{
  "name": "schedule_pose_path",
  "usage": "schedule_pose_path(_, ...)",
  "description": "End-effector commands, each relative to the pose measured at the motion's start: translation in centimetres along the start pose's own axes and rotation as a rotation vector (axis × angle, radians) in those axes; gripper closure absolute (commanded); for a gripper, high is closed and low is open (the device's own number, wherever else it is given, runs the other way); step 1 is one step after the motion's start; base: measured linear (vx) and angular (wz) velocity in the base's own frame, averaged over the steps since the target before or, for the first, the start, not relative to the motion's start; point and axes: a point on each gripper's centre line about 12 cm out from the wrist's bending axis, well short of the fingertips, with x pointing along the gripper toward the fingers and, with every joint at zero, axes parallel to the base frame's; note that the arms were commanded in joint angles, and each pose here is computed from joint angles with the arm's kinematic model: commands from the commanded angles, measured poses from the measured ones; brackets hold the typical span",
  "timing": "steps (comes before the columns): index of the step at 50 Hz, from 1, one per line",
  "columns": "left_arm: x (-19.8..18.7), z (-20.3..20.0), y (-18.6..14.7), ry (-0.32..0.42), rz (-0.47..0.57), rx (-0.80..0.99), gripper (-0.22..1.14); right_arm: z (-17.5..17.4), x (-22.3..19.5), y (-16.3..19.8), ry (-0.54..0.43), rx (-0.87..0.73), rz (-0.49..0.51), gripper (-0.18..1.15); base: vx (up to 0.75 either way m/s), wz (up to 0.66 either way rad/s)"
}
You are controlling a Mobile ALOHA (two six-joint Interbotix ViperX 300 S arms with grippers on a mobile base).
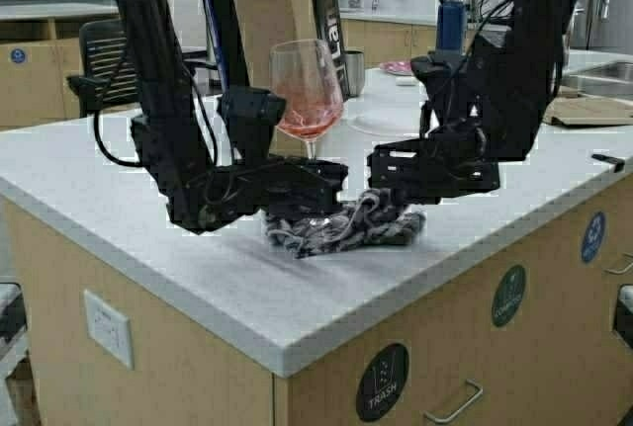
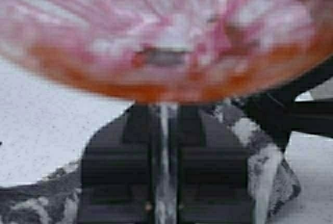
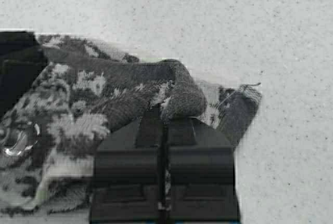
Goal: Get the cloth and wipe up the spill under the wine glass
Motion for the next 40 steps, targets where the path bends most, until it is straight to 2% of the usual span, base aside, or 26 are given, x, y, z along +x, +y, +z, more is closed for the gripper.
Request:
schedule_pose_path(1, -0.8, 3.3, -0.1, -0.032, 0.001, 0.006, 0.84, 1.7, -0.1, -1.4, -0.058, 0.042, -0.037, 0.91, 0.0, 0.0)
schedule_pose_path(9, -1.3, 7.2, -0.3, -0.097, 0.0, 0.02, 0.81, 3.3, -0.7, -4.2, -0.115, 0.119, -0.108, 0.91, 0.0, 0.0)
schedule_pose_path(16, -1.3, 8.4, -0.3, -0.121, -0.001, 0.025, 0.73, 5.6, -2.1, -6.8, -0.203, 0.194, -0.168, 0.91, 0.0, 0.0)
schedule_pose_path(23, -1.4, 7.4, -0.3, -0.098, 0.0, 0.021, 0.67, 8.4, -3.8, -7.4, -0.3, 0.2, -0.179, 0.91, 0.0, 0.0)
schedule_pose_path(33, -1.6, 4.9, -0.3, -0.044, 0.001, 0.011, 0.67, 12.0, -7.1, -7.7, -0.466, 0.202, -0.175, 0.91, 0.0, 0.0)
schedule_pose_path(40, -1.4, 3.1, -0.2, -0.015, 0.002, 0.006, 0.67, 13.6, -8.3, -7.9, -0.531, 0.203, -0.177, 0.91, 0.0, 0.0)
